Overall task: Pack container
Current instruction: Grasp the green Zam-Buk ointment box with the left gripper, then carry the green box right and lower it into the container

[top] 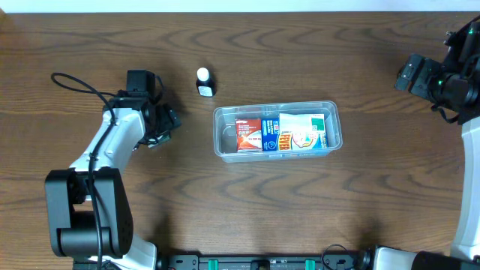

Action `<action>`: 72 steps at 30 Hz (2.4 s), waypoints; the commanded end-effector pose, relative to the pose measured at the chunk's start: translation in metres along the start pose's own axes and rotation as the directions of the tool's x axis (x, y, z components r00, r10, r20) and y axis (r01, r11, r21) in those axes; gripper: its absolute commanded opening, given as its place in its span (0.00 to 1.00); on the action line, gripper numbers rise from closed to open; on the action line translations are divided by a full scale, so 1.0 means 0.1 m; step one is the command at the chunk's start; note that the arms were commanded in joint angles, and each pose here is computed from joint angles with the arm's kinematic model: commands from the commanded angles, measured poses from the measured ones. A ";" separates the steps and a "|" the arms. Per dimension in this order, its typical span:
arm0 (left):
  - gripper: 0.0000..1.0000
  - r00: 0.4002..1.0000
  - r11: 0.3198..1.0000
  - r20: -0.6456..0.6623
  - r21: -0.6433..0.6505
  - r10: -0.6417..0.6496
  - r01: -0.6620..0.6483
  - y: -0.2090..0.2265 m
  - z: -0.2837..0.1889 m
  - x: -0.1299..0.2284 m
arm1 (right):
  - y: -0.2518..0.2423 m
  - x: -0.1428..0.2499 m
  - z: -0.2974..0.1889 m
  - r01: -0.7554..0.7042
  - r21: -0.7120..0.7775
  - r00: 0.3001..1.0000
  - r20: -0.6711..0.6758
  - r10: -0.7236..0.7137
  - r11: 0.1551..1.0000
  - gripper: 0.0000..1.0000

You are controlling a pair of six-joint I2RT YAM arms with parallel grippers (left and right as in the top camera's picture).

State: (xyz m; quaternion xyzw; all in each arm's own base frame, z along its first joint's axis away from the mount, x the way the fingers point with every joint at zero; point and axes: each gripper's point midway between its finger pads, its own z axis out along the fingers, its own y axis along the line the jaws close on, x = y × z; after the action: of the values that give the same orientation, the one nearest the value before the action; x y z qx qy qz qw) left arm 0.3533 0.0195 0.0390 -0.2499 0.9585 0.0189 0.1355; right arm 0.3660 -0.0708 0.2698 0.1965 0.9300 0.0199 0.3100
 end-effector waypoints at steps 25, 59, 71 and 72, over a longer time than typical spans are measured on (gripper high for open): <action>0.93 0.996 0.999 -0.084 -0.032 0.029 -0.032 0.04 0.37 0.14 | -0.01 -0.01 0.00 -0.017 -0.003 1.000 0.001 0.017 1.000 0.99; 0.59 0.991 0.985 0.048 0.121 0.122 -0.127 -0.17 -0.32 -0.07 | -0.01 -0.01 0.00 -0.016 -0.003 1.000 0.000 0.016 1.000 0.99; 0.60 0.938 0.796 0.237 0.499 0.254 -0.342 -0.99 -1.56 0.31 | -0.01 -0.01 0.00 -0.016 -0.003 1.000 0.001 0.016 1.000 0.99; 0.60 0.928 0.776 0.252 0.511 0.276 -0.370 -1.08 -1.63 0.39 | -0.01 -0.01 0.00 -0.017 -0.003 1.000 0.000 0.017 1.000 0.99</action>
State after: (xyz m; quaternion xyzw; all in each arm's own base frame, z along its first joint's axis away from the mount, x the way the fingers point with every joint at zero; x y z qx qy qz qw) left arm 0.3408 -0.0786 0.1702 -0.0788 0.9446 -0.1754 0.2660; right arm 0.3660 -0.0708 0.2697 0.1967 0.9300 0.0199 0.3098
